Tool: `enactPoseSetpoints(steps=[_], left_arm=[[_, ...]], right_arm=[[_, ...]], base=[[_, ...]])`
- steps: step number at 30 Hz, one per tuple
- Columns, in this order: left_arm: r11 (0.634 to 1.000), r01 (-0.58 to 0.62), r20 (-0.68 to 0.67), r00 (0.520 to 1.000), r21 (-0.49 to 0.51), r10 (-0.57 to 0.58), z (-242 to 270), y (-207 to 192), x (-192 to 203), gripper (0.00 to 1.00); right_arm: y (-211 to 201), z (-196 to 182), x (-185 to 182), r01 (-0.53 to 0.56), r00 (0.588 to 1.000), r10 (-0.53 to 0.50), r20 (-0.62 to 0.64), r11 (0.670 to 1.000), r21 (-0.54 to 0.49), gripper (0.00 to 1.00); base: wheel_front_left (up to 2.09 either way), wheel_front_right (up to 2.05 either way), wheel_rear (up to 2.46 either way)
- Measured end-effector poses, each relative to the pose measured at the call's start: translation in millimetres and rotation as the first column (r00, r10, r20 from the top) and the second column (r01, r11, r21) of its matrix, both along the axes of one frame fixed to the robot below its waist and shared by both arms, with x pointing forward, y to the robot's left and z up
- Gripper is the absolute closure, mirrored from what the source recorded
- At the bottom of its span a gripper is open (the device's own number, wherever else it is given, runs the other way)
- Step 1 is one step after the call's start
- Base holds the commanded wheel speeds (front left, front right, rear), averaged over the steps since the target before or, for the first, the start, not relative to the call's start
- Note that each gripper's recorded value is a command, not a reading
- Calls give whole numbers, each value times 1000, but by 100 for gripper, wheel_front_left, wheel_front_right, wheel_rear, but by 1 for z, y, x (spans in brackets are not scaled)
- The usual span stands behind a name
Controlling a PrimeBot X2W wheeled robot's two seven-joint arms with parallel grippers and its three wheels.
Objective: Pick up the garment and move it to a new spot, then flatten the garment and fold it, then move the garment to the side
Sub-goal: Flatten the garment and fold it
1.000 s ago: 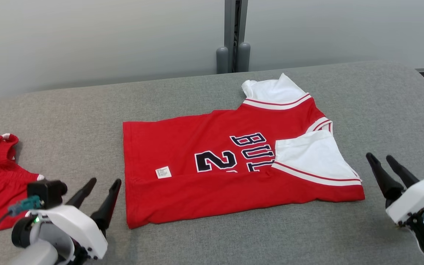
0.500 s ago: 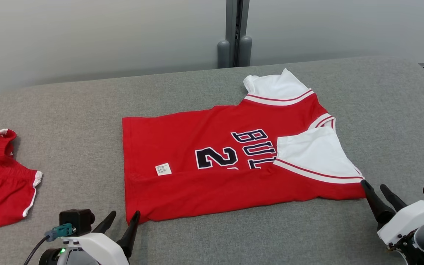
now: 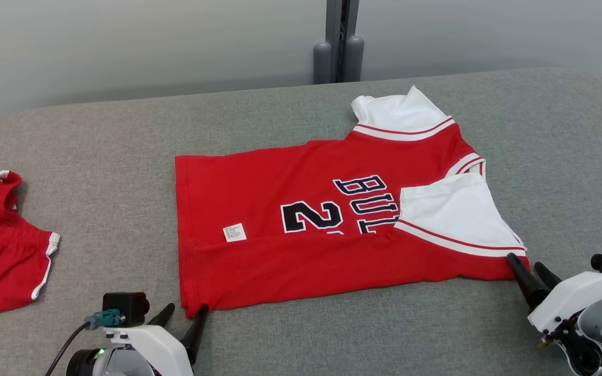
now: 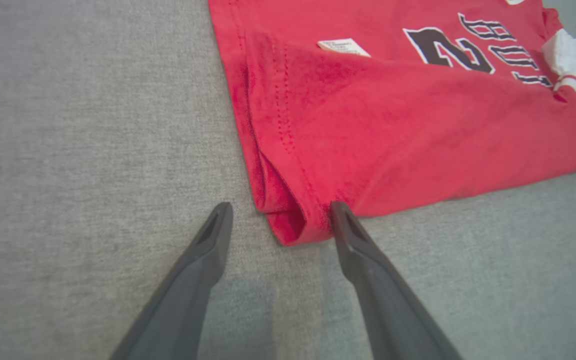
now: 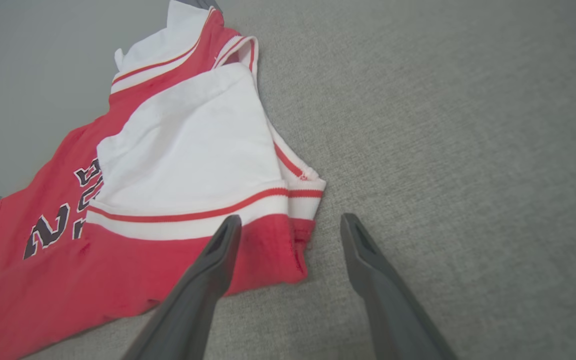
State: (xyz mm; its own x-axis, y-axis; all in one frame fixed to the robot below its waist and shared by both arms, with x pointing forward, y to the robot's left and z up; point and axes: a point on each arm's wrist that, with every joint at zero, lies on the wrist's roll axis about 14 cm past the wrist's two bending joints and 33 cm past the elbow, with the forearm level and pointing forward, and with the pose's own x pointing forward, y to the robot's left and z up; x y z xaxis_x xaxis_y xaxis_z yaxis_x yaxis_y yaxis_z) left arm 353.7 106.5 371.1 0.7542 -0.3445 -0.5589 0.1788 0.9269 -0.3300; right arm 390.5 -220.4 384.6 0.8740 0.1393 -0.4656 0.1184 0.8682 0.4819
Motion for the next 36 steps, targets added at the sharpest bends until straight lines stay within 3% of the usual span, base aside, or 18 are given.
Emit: enactPoseSetpoints(steps=[9, 10, 11, 12, 13, 16, 36], left_arm=[[1000, 25, -48, 999, 0, -25, -11, -6, 2, 0], [999, 38, -55, 998, -10, -38, -11, -10, 1, 0], [999, 38, -55, 998, -16, -38, -11, -11, 1, 0], [999, 36, -56, 998, -20, -37, -11, -12, 1, 8], [999, 36, -55, 998, -20, -37, -10, -11, 2, 28], [999, 40, -53, 998, -21, -41, -10, -12, 1, 100], [998, 42, -9, 999, -48, -42, 11, -9, 2, 100]], right_arm=[[16, -12, 6, -30, 997, 32, -75, 999, 38, 0], [18, -13, 6, -38, 996, 41, -81, 998, 46, 58], [19, -12, 6, -39, 996, 42, -80, 998, 49, 74], [20, -12, 5, -40, 996, 44, -80, 998, 52, 94], [22, -11, 5, -43, 996, 47, -78, 998, 54, 100], [25, -8, 5, -51, 996, 56, -68, 997, 62, 100], [26, 11, -1, -82, 996, 86, -33, 992, 100, 100]], base=[[0, 0, 0], [0, 0, 0], [0, 0, 0], [0, 0, 0], [0, 0, 0], [0, 0, 0], [0, 0, 0]])
